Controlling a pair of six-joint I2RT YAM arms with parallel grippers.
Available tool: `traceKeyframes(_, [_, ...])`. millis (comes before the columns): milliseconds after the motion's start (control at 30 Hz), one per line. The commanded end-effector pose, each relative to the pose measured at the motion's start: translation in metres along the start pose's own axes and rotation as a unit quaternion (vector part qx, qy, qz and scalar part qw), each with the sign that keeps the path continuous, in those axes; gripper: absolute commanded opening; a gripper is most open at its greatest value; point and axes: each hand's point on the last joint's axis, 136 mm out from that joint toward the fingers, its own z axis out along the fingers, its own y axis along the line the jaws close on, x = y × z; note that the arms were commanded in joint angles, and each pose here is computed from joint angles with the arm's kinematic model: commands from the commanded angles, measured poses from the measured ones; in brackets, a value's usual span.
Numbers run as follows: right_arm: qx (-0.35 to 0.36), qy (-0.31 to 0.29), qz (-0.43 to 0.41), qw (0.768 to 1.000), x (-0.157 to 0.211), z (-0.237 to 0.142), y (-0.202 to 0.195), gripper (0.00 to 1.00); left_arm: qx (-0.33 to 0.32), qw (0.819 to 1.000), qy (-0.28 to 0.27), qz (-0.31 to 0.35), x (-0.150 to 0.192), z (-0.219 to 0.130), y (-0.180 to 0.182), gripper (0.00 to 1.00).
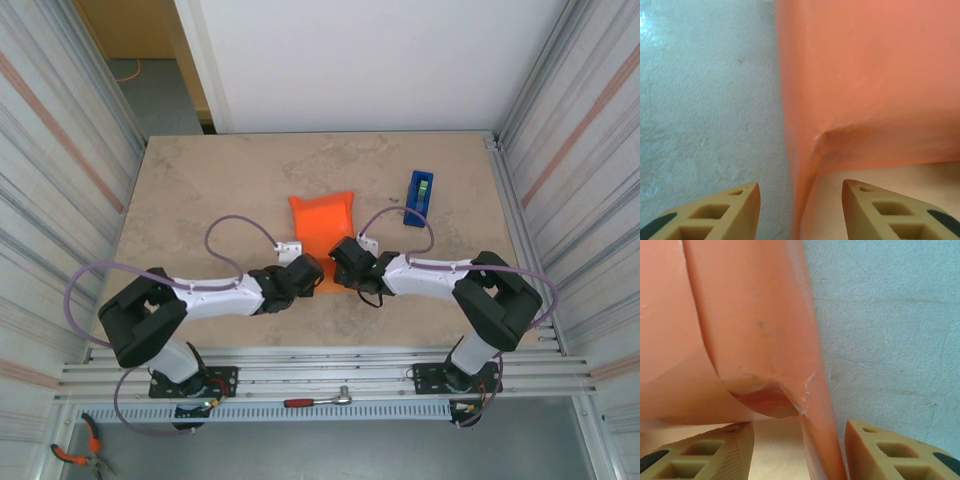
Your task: Wrap the gift box in paper
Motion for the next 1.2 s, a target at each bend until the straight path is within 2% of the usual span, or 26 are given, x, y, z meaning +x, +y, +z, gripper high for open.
traceKeyframes(0, [0.010, -0.002, -0.006, 1.000, -0.006, 0.002, 0.000, 0.51, -0.029, 0.999, -0.010, 0.012, -0.007, 0.005, 0.006, 0.41])
traceKeyframes(167, [0.023, 0.000, -0.004, 1.000, -0.005, 0.007, -0.004, 0.50, -0.032, 0.999, 0.001, 0.008, -0.001, 0.012, 0.005, 0.33])
traceKeyframes(433, [0.036, 0.004, -0.003, 0.999, -0.001, 0.015, -0.007, 0.42, -0.040, 0.999, 0.008, 0.012, 0.002, 0.018, 0.004, 0.24])
traceKeyframes(533, [0.039, 0.007, -0.002, 0.999, 0.001, 0.018, -0.008, 0.37, -0.040, 0.999, 0.009, 0.013, 0.002, 0.018, 0.003, 0.22])
traceKeyframes(833, [0.040, 0.014, -0.011, 0.999, 0.007, 0.017, -0.010, 0.13, -0.040, 0.999, 0.010, 0.009, 0.003, 0.015, 0.006, 0.09])
traceKeyframes(1000, [0.037, 0.015, -0.019, 0.999, 0.011, 0.014, -0.007, 0.01, -0.039, 0.999, 0.014, -0.001, 0.006, 0.011, 0.009, 0.05])
traceKeyframes(1167, [0.036, 0.017, -0.027, 0.999, 0.018, 0.011, -0.004, 0.00, -0.035, 0.999, 0.015, -0.016, 0.010, 0.005, 0.013, 0.05])
